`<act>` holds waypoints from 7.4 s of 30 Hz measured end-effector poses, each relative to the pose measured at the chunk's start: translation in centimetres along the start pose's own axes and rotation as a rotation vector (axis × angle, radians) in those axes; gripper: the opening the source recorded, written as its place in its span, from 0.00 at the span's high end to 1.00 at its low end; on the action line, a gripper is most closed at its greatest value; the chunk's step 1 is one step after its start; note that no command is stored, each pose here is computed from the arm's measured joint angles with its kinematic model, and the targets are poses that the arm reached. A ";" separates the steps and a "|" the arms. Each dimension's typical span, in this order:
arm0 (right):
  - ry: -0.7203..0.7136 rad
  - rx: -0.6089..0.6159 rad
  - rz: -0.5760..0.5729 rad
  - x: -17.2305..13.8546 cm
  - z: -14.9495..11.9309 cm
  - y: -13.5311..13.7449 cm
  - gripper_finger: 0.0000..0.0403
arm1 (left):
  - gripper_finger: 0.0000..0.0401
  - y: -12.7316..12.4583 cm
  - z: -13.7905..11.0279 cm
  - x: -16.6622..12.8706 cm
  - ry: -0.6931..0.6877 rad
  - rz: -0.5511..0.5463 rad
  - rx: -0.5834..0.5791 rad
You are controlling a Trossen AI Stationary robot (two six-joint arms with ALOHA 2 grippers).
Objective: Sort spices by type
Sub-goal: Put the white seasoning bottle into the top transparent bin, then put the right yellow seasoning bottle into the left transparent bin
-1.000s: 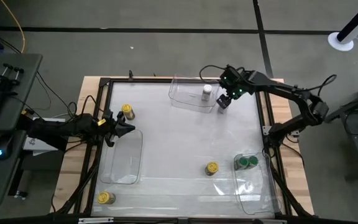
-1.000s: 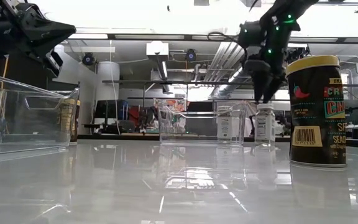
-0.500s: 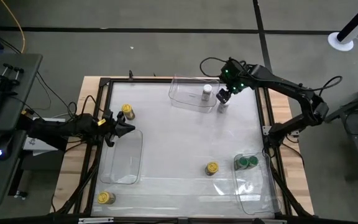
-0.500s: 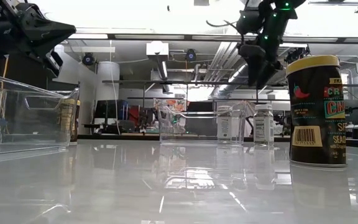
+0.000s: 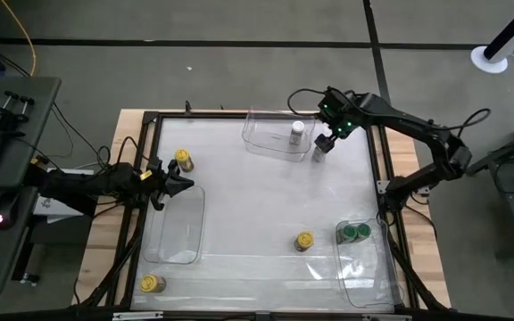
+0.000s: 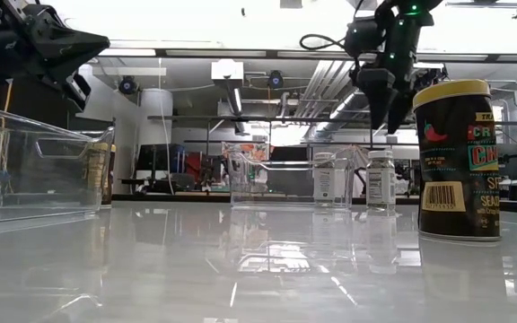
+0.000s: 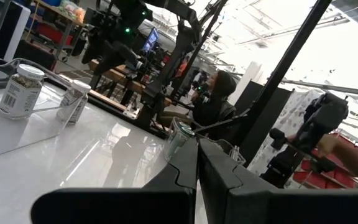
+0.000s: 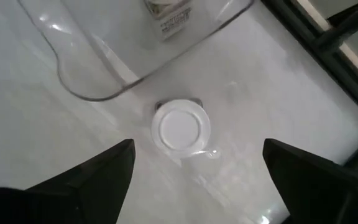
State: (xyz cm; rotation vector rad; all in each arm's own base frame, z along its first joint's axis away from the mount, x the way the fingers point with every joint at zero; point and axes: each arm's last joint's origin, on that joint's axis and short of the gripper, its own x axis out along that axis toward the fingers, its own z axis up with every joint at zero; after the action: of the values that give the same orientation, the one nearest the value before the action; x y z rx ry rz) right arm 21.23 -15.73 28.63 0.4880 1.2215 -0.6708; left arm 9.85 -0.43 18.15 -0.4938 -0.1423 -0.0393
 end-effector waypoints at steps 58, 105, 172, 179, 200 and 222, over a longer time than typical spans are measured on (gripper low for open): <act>-0.267 -0.225 -0.141 -7.3 5.3 1.6 0.52 | 1.00 0.0 0.0 0.0 0.001 0.000 0.000; 0.180 -0.554 -0.107 8.0 13.6 5.3 0.52 | 1.00 0.0 0.0 0.0 0.000 0.000 0.000; 0.283 -0.489 -0.080 11.0 11.9 4.2 0.45 | 1.00 0.0 0.0 0.0 0.000 0.000 0.000; 0.288 -0.530 -0.173 10.9 12.0 4.1 0.31 | 1.00 0.0 0.0 0.0 0.000 0.000 0.000; 0.093 -0.546 -0.134 5.0 15.0 4.5 0.16 | 1.00 0.0 0.0 0.0 0.001 0.000 0.000; 0.055 -0.444 0.349 -2.2 10.7 9.4 0.16 | 1.00 0.0 0.0 0.0 -0.001 0.000 0.000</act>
State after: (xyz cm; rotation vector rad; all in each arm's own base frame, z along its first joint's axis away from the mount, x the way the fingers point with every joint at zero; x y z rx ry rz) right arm 34.75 -15.78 33.67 0.3346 1.2528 -0.0823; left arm 9.84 -0.43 18.15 -0.4940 -0.1427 -0.0390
